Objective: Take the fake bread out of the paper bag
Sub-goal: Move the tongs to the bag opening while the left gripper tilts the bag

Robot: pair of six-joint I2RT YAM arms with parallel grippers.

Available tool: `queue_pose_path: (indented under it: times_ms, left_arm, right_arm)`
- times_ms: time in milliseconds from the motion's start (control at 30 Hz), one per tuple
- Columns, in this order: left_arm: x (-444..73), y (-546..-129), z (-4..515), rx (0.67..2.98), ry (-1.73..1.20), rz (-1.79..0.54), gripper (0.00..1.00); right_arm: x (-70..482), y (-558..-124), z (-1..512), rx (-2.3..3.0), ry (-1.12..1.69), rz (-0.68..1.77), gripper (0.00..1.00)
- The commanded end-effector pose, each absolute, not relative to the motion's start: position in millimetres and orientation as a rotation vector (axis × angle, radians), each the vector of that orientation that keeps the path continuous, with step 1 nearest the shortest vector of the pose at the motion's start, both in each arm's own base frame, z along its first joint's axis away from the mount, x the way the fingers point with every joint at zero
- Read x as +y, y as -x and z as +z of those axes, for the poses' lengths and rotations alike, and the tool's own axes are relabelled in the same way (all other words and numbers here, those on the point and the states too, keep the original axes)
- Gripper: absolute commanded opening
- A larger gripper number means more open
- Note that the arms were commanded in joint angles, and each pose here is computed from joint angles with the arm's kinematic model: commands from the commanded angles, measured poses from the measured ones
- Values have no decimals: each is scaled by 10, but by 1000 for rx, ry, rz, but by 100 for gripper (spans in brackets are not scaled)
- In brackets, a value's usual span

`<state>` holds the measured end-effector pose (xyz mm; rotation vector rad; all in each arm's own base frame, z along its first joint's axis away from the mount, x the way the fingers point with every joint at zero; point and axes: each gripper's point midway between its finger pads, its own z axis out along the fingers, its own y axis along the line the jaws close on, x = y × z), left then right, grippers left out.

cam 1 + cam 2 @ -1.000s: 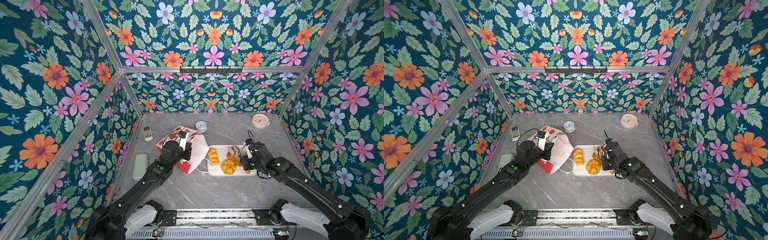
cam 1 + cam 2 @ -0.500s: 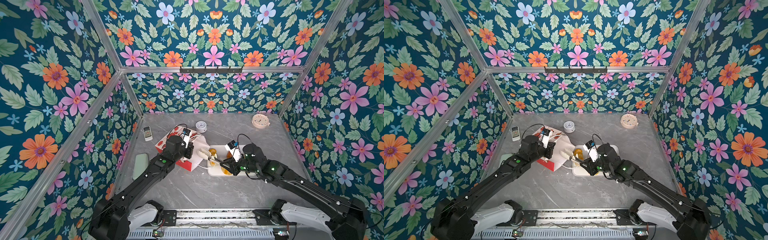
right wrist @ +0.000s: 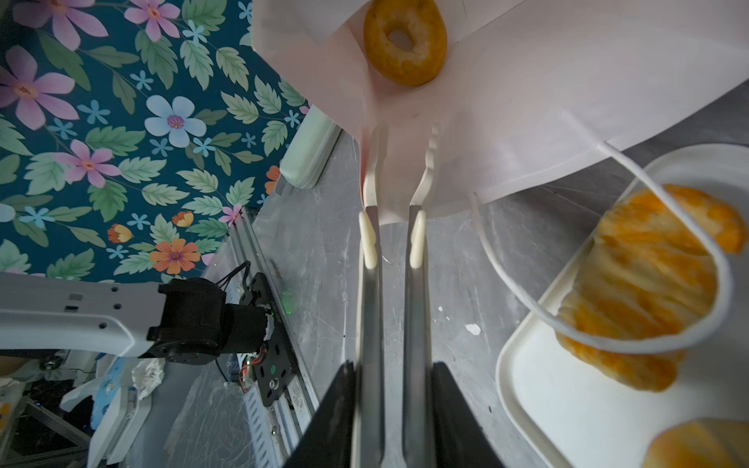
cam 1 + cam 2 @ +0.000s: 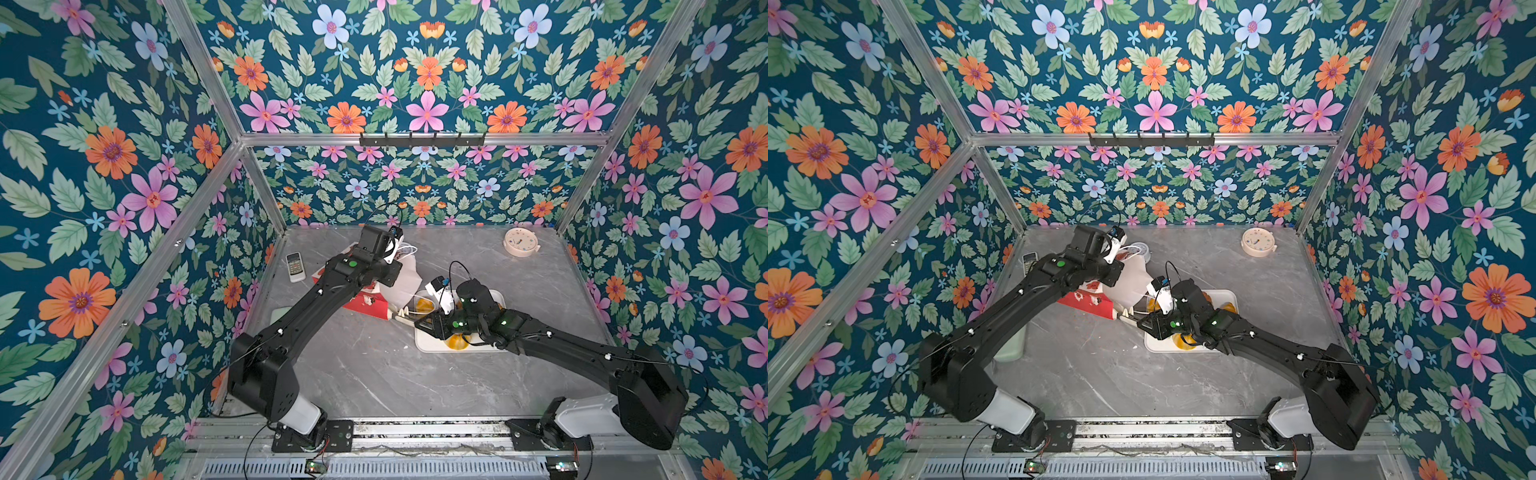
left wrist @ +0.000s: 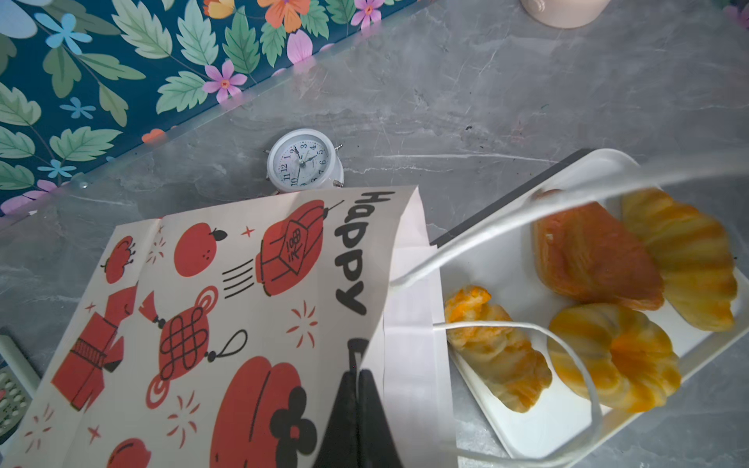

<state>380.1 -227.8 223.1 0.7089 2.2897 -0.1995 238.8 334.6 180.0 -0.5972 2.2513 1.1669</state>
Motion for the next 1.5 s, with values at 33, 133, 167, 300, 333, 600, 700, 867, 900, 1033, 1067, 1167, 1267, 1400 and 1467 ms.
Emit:
queue_pose_path:
  times_ms: [33, 133, 167, 300, 333, 600, 700, 867, 900, 1033, 1067, 1167, 1267, 1400, 1467]
  left_arm:
    - [-2234, -3824, 2042, 2404, -770, -103, 0]
    - [-2288, -3916, 2013, 2430, -769, -89, 0]
    - [-2299, -3937, 2011, 2434, -772, -85, 0]
    - [-2323, -4003, 1991, 2464, -775, -56, 0]
    - [-2339, -4014, 1991, 2463, -773, -58, 0]
    - [-2346, -4002, 1909, 2515, -769, -48, 0]
    - [-2371, -3993, 1922, 2508, -772, -55, 0]
    - [-2410, -3958, 1995, 2479, -762, -101, 0]
    - [-2415, -3921, 2025, 2474, -766, -117, 0]
    - [-2474, -3761, 2104, 2414, -772, -229, 0]
    - [-2455, -3716, 2111, 2400, -769, -240, 0]
    - [-2355, -3509, 2040, 2394, -769, -262, 0]
    - [-2246, -3298, 2008, 2369, -759, -288, 0]
    - [-2169, -3048, 2042, 2297, -747, -361, 0]
    - [-2153, -2958, 2060, 2254, -747, -396, 0]
  right_arm:
    - [3466, -2369, 2031, 2191, 583, 1291, 30]
    - [3478, -2334, 2062, 2194, 579, 1337, 30]
    - [3486, -2322, 2076, 2192, 575, 1355, 30]
    - [3495, -2310, 2155, 2169, 557, 1426, 30]
    - [3495, -2308, 2156, 2169, 554, 1430, 30]
    - [3495, -2341, 2163, 2162, 514, 1523, 30]
    - [3494, -2350, 2138, 2169, 513, 1513, 30]
    - [3477, -2364, 2101, 2180, 507, 1491, 30]
    - [3474, -2363, 2090, 2182, 509, 1484, 30]
    - [3426, -2391, 1990, 2216, 510, 1413, 30]
    - [3409, -2401, 1961, 2225, 511, 1392, 30]
    - [3367, -2403, 1865, 2260, 523, 1325, 30]
    - [3321, -2419, 1771, 2290, 537, 1253, 30]
    - [3264, -2455, 1738, 2294, 547, 1173, 30]
    - [3237, -2480, 1698, 2310, 559, 1122, 30]
